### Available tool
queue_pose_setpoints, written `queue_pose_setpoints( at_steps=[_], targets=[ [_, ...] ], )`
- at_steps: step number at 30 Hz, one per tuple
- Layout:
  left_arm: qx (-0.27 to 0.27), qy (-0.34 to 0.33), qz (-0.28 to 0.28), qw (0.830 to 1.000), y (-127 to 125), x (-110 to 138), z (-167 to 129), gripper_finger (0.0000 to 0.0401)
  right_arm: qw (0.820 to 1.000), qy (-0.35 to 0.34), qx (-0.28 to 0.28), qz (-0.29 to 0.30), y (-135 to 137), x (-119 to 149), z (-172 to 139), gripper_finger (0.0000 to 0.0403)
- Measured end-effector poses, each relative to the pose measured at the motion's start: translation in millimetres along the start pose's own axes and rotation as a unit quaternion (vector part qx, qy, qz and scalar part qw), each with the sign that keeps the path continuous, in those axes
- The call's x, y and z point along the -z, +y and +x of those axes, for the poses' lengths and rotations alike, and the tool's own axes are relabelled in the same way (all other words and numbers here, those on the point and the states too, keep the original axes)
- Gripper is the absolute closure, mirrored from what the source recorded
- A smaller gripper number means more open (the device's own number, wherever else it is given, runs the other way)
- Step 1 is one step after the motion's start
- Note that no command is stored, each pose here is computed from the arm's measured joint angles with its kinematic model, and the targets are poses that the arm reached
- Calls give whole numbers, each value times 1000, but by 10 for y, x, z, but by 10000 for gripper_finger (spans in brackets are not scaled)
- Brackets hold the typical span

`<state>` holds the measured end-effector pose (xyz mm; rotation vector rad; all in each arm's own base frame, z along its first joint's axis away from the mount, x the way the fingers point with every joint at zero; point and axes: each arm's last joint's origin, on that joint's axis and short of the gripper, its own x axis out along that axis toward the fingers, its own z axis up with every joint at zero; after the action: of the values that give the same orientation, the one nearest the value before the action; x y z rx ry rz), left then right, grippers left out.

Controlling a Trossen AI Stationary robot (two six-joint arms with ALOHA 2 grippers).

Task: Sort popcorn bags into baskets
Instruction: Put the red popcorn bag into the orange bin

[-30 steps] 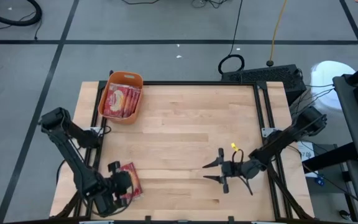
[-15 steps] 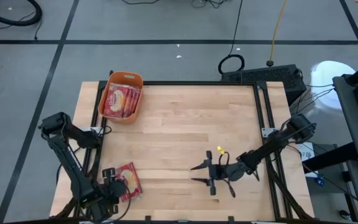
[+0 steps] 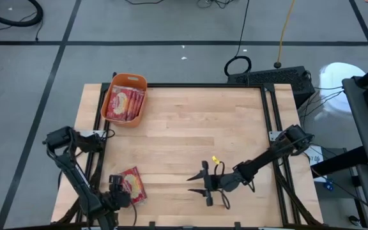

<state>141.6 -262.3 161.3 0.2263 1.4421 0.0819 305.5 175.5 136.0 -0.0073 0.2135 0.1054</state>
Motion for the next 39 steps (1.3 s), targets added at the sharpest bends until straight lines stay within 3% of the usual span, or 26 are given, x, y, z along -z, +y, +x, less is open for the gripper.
queue_pose_setpoints(
  at_steps=[7, 17, 25, 29, 34, 36, 39],
  targets=[
    [-8, 8, 44, 999, -6, 9, 33, 208, 1000, 14, -2, 7, -48, 69, 57, 222],
    [-25, 35, 146, 988, 50, 70, 129, 246, 999, 14, -28, 14, -74, 59, 75, 222],
    [-66, -9, 170, 983, 89, 23, 146, 268, 999, 12, -32, 18, -91, 52, 82, 222],
    [-115, -61, 165, 978, 141, -56, 150, 272, 999, 12, -32, 16, -92, 52, 82, 222],
    [-120, -57, 148, 980, 214, -151, 175, 274, 999, 10, -32, 9, -93, 49, 83, 222],
    [-104, -43, 105, 988, 227, -166, 185, 274, 999, 6, -31, 10, -89, 31, 92, 222],
    [-66, -16, -7, 998, 259, -178, 152, 274, 999, -5, -29, 11, -86, -49, 141, 222]
  ],
)
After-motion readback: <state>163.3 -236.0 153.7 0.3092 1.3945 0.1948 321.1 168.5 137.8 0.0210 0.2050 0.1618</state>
